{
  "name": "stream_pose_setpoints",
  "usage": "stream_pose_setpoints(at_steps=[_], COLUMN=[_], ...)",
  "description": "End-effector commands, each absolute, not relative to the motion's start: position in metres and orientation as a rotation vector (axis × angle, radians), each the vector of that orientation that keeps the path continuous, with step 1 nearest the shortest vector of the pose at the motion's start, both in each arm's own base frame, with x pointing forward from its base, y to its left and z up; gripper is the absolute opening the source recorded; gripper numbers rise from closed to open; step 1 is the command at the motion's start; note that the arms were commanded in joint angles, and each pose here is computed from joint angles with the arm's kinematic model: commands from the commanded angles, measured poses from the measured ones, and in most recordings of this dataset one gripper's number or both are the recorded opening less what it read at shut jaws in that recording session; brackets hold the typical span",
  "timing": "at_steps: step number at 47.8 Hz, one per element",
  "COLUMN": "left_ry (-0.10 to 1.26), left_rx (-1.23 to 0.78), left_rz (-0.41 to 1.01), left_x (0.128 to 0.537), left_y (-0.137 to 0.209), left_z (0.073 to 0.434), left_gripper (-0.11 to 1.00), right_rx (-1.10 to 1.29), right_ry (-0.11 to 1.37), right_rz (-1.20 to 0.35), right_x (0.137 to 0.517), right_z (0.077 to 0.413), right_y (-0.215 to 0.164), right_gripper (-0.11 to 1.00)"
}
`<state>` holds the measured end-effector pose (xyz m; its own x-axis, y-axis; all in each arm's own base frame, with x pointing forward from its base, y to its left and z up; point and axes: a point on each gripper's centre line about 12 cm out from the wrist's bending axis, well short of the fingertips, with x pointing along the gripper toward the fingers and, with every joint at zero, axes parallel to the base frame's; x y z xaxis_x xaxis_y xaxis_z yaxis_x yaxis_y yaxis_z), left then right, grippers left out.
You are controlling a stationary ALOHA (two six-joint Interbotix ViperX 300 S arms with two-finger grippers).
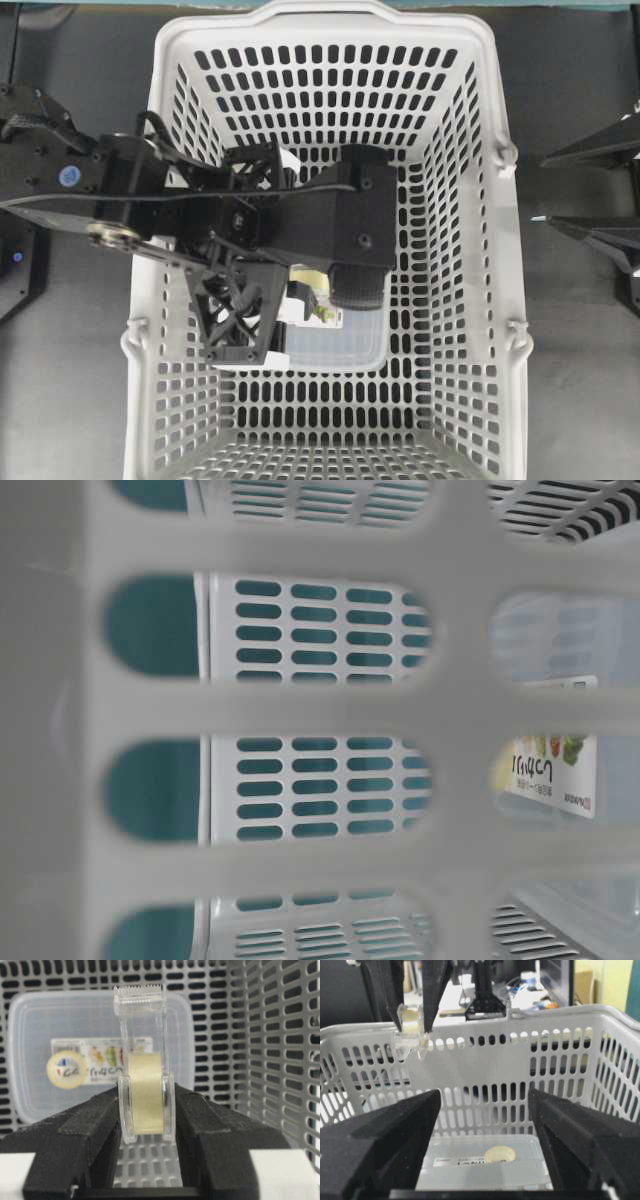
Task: Pick up the tape dispenser from the shopping basket with the left arm.
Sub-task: 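Lift the held tape dispenser upward out of the container with the left gripper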
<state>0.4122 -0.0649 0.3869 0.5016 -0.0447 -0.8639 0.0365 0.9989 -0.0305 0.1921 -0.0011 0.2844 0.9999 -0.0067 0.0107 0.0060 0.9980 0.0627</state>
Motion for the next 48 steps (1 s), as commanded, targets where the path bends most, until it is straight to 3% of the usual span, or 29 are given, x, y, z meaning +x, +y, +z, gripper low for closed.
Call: stream_pose_setpoints(at_steps=[1,48], left_ry=[1.015,0.995], left_rx=[-0.01,-0.013], left_rz=[-0.048,-0.048], left_x=[0.4109,0.4151], left_y=[-0.063,-0.0625], left_z=[0.3952,0.3913], left_gripper=[0.28,0.28], right_rx=[0.067,0.067], right_ry=[-0.02,-0.017], right_rz=[-0.008,-0.008], right_x=[0.193,0.1929], right_z=[0.2876,0.2863], right_y=[-0.0015,-0.0015], right_gripper=[0.68,0.68])
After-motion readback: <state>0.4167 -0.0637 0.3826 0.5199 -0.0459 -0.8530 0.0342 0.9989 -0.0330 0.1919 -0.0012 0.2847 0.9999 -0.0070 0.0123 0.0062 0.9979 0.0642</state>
